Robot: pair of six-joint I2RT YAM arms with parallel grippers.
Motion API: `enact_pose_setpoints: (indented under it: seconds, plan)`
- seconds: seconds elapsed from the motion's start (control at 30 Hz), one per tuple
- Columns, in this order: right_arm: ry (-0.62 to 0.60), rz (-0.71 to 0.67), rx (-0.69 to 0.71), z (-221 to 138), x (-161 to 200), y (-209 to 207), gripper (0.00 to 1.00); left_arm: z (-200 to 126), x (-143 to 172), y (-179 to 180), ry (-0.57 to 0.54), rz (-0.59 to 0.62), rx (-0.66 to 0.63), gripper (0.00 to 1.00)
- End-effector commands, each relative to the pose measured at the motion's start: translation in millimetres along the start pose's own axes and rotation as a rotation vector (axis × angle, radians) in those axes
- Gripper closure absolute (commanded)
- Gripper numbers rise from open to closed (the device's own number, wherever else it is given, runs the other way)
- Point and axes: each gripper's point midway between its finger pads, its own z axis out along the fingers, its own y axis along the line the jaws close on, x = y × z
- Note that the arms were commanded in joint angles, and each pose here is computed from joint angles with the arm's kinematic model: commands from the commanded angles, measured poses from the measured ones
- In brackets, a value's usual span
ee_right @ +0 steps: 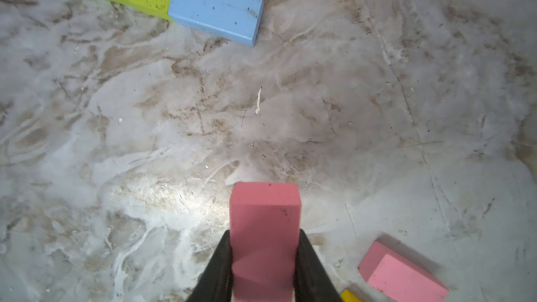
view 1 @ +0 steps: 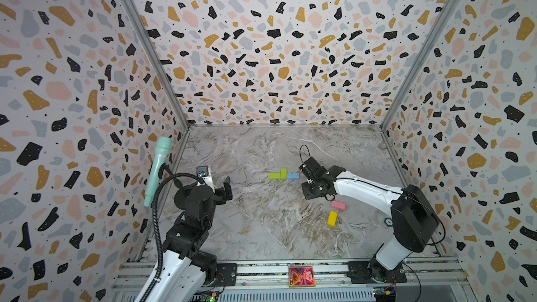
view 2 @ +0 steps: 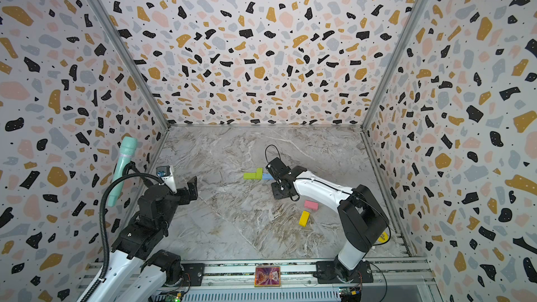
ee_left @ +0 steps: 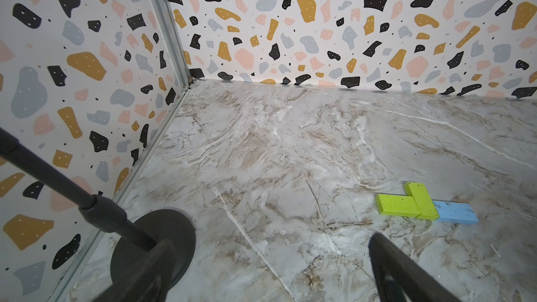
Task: Assemble the letter t with building blocks
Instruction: Assemble the building block at the center of the board.
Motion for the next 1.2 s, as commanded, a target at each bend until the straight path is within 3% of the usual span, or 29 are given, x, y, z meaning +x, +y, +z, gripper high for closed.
enact_pose_setpoints:
  seconds: [0.0, 0.47, 1.17]
  plan:
    - [0.026, 0.049, 0.039, -2, -1, 7, 1.0, -2, -11, -1, -0.038, -0.002, 0.001, 0.01]
    - [0.062, 0.108, -0.032, 24, -26, 74, 1.0, -5, -13, -1, -0.049, -0.005, 0.007, 0.01]
    - [0.138, 0.111, 0.001, 59, -35, 92, 1.0, -5, -13, -5, -0.053, -0.002, 0.03, 0.01]
